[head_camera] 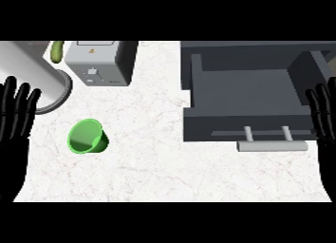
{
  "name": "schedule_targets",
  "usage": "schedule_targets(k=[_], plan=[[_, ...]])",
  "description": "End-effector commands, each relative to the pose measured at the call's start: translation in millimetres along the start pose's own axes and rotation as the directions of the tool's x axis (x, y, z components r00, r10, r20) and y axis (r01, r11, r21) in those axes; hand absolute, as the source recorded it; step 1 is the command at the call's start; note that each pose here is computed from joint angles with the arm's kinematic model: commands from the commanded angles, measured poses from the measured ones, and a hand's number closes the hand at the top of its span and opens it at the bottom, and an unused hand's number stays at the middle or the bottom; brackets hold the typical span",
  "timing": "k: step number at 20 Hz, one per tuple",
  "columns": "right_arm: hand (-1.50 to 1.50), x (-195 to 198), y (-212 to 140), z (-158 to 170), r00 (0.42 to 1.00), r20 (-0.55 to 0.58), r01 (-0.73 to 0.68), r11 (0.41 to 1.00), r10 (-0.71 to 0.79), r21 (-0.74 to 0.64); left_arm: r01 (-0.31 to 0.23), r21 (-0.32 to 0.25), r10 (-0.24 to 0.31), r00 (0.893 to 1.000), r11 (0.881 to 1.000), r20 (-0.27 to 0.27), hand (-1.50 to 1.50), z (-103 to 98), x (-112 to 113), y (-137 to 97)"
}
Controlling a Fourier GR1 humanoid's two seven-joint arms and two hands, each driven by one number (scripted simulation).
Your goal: Pick up the cup, place it into the drawer and close the drawer
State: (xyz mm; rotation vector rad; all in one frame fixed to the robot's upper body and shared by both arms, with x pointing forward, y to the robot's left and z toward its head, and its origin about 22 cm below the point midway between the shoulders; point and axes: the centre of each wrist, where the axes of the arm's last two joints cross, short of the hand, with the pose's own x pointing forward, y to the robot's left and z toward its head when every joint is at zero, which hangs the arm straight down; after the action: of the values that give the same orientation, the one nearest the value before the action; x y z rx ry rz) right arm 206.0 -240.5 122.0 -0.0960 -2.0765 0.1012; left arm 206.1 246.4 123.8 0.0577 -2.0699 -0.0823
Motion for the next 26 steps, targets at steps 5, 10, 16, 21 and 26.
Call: schedule_targets(k=[5,10,16,21,26], plan=[[-1.5,-6.4,-0.7,2.6,1.0,0.027,0.012,0.999,-0.012,-0.03,-0.125,-0.248,0.13,0.991,0.961,0.005,-1.5,-1.1,12.7,9.5],[-1.5,-1.0,-0.1,-11.7,0.998,-0.032,-0.041,0.995,0.044,0.09,-0.337,-0.157,0.306,0.933,0.929,-0.191,-1.5,15.5,-29.5,21.9],[-1.5,-11.2,-8.7,0.6,0.998,-0.05,-0.04,0.994,0.045,0.1,-0.37,-0.145,0.336,0.917,0.918,-0.215,-1.5,22.6,-35.6,38.5],[-1.5,-10.9,-11.8,-25.4,0.999,-0.028,-0.023,0.996,0.026,0.091,-0.304,-0.08,0.273,0.924,0.949,-0.269,-1.5,45.5,-79.2,42.4],[-1.5,-29.8,-31.5,-22.6,0.999,-0.033,-0.04,0.995,0.043,0.096,-0.213,-0.004,0.203,0.935,0.977,-0.291,-1.5,46.7,-100.5,79.4]])
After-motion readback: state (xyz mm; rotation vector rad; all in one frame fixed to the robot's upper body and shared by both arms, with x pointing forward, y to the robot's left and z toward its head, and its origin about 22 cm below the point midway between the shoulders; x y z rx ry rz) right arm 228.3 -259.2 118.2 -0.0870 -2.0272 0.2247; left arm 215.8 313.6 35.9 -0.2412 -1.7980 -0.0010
